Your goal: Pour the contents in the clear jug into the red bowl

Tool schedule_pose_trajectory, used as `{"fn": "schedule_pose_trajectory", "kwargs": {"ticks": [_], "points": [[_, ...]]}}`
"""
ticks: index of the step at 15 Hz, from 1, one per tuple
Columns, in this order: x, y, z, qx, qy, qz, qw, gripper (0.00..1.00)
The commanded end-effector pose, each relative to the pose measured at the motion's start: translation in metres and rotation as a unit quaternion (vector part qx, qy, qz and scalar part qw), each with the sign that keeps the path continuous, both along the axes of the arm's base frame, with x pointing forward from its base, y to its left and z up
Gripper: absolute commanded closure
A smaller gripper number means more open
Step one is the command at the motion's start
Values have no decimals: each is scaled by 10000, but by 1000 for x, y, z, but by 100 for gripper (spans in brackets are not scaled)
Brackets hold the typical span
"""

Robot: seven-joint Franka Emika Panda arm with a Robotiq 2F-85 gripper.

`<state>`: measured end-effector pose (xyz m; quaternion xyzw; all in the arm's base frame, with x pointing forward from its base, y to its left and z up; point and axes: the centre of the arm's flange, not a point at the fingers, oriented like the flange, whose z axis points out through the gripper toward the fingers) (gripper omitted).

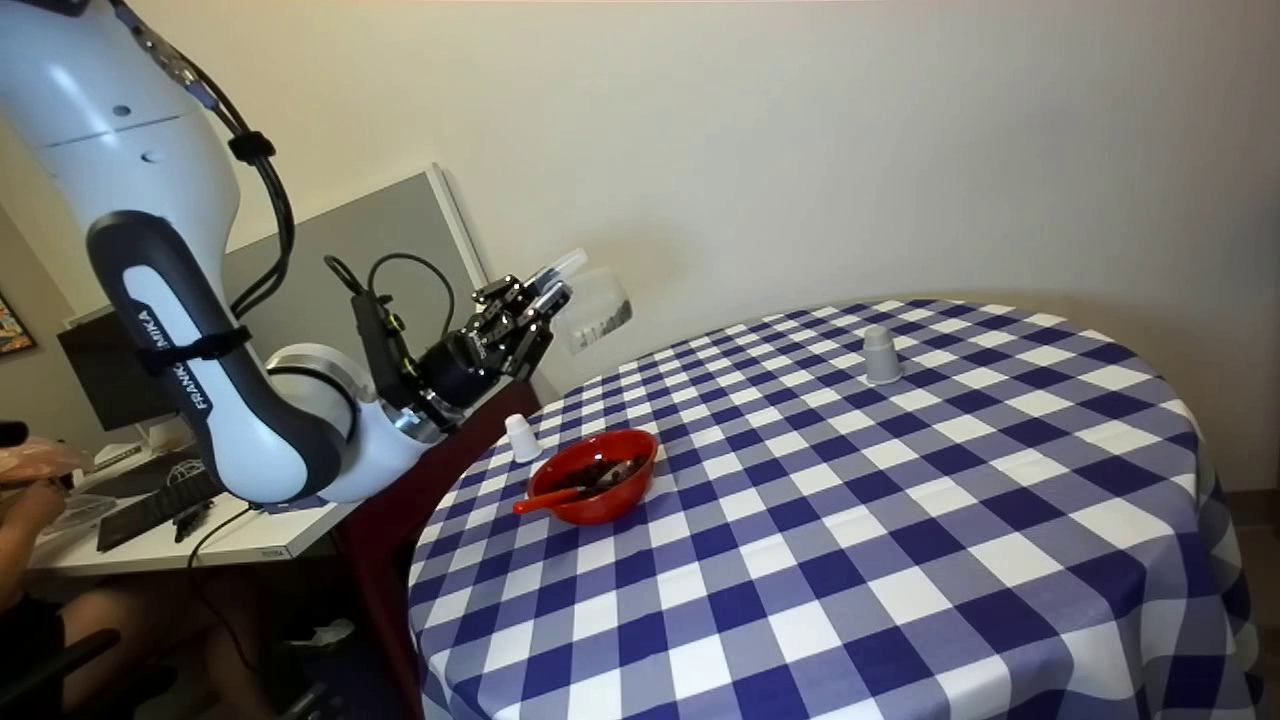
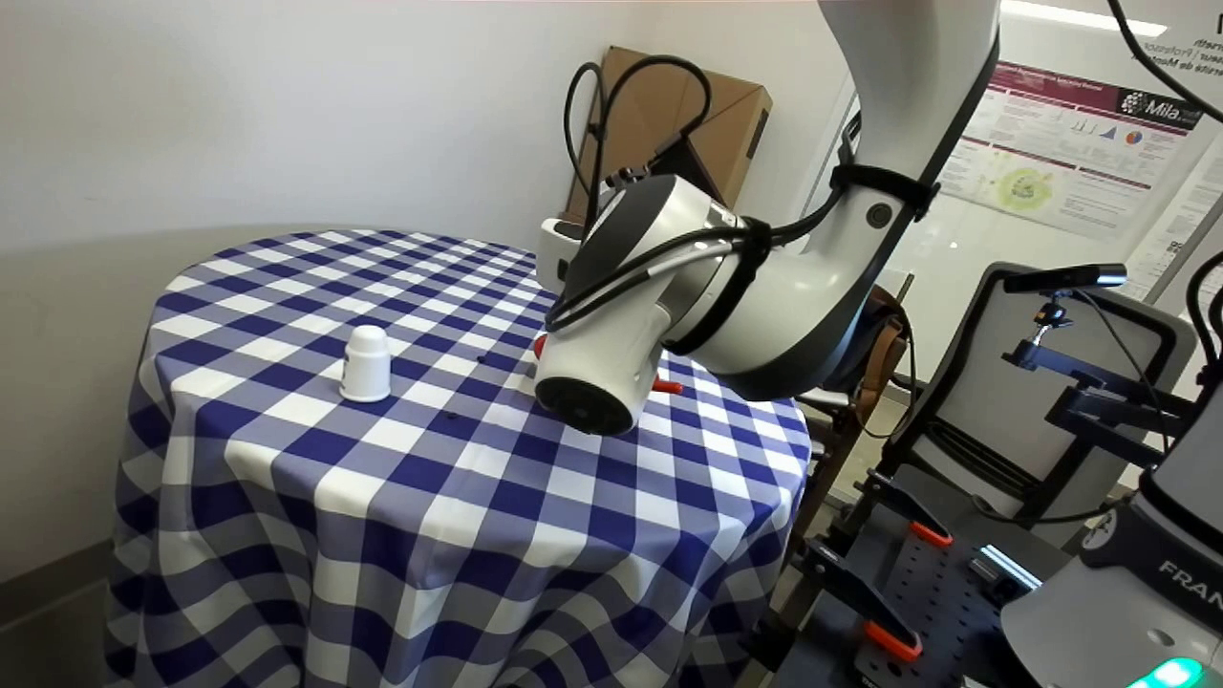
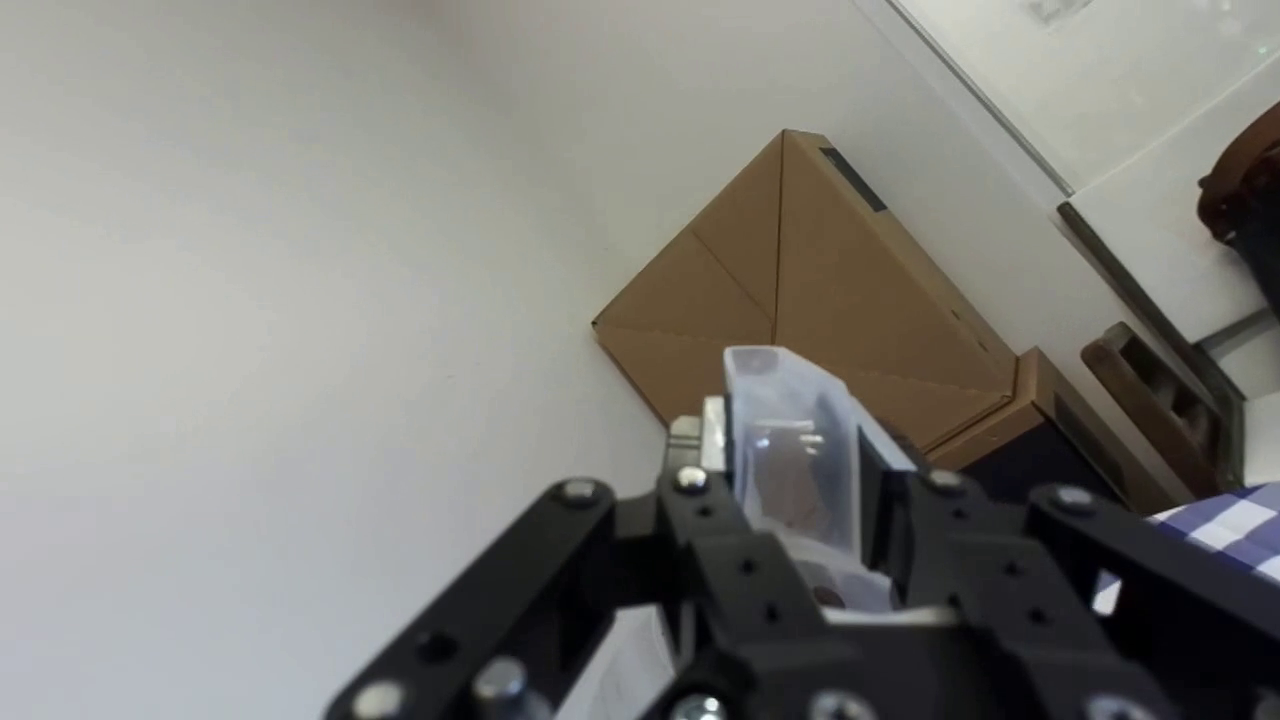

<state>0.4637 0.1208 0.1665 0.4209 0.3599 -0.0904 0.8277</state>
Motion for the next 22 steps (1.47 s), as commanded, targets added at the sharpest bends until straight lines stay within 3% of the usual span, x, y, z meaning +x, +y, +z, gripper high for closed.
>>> {"fn": "schedule_pose_trajectory", "kwargs": {"ticks": [1, 22], "points": [[2, -4, -4, -236, -207, 48, 9995, 88], [-1, -19, -8, -1111, -586, 65, 9921, 88]]}}
